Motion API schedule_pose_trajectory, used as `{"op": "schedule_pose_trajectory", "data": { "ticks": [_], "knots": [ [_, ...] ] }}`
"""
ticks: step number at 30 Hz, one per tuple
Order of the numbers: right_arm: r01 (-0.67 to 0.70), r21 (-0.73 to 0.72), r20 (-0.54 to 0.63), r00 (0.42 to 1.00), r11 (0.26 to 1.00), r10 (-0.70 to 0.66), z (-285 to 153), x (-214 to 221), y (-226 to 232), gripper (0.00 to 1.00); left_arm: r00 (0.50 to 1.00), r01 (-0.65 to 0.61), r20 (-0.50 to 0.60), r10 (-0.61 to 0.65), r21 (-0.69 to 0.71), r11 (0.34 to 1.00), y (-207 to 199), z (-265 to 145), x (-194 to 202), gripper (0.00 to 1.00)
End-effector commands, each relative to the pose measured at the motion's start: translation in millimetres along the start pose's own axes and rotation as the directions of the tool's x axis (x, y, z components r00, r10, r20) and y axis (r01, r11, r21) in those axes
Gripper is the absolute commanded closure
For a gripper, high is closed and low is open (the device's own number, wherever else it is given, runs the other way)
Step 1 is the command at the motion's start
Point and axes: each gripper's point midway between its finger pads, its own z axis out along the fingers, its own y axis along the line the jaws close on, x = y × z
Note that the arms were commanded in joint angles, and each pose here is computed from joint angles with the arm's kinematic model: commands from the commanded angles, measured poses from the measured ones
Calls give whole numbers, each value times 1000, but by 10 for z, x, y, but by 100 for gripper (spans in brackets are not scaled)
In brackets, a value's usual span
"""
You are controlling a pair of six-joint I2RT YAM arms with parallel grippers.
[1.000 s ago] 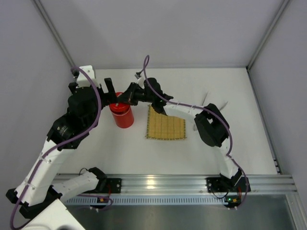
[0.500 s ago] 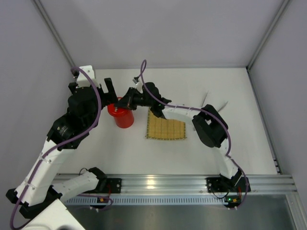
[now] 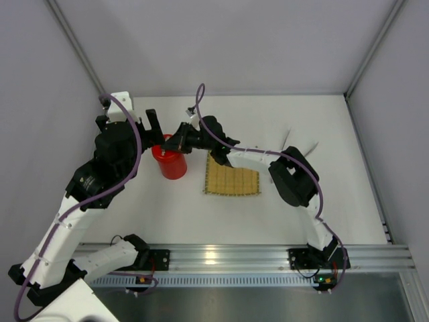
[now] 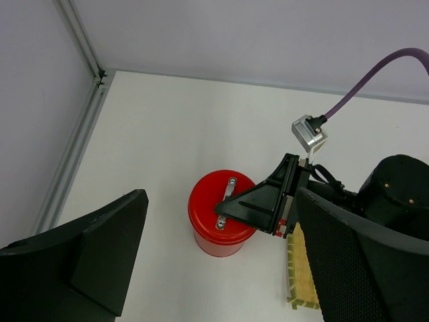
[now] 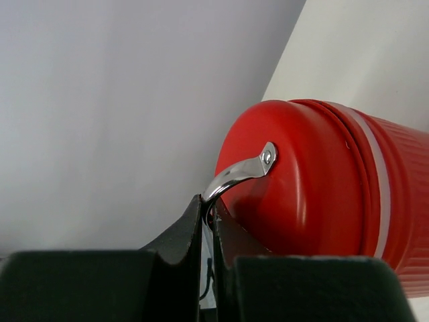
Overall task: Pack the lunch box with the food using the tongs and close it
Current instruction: Close the box lid on the packing box.
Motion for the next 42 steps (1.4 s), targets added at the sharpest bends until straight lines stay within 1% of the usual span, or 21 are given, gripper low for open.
{"op": "schedule_pose_trajectory", "data": {
  "ticks": [1, 6, 14, 21, 26, 34, 35, 37, 38, 41, 42],
  "knots": [
    [92, -9, 26, 995, 996, -92, -11, -60, 273, 100, 999, 19, 39, -19, -9, 1000, 43, -49, -154, 4],
    [88, 2, 23, 996, 996, -88, 8, -88, 243, 100, 999, 18, 38, -18, -9, 1000, 40, -45, -151, 4],
    [37, 8, -20, 999, 999, -37, 81, -2, 116, 100, 999, 15, 35, -15, -10, 1000, 44, -49, -149, 3],
    [-40, -10, -17, 999, 999, 40, 54, 77, -119, 100, 1000, 11, 29, -11, -7, 1000, 29, -37, -134, 3],
    [-78, 6, -24, 997, 997, 78, 69, 148, -284, 100, 1000, 9, 28, -9, -7, 1000, 25, -31, -133, 3],
    [-63, 87, -21, 998, 994, 65, 39, 214, -527, 100, 1000, 9, 26, -9, -6, 1000, 17, -24, -127, 3],
    [-57, 129, -36, 997, 990, 62, 24, 252, -619, 100, 1000, 8, 24, -7, -8, 1000, 19, -20, -121, 3],
    [-34, 158, -36, 999, 987, 40, 10, 238, -649, 100, 1000, 7, 26, -7, -9, 1000, 26, -27, -127, 3],
    [-33, 196, -48, 998, 980, 44, -15, 263, -707, 100, 1000, 8, 27, -8, -10, 1000, 31, -31, -131, 3],
    [7, 233, -61, 998, 972, 8, -15, 190, -650, 100, 1000, 8, 29, -8, -7, 1000, 24, -34, -139, 3],
    [2, 276, -80, 997, 961, 21, -50, 216, -711, 100, 1000, 10, 29, -10, -8, 1000, 29, -35, -142, 3]
  ]
}}
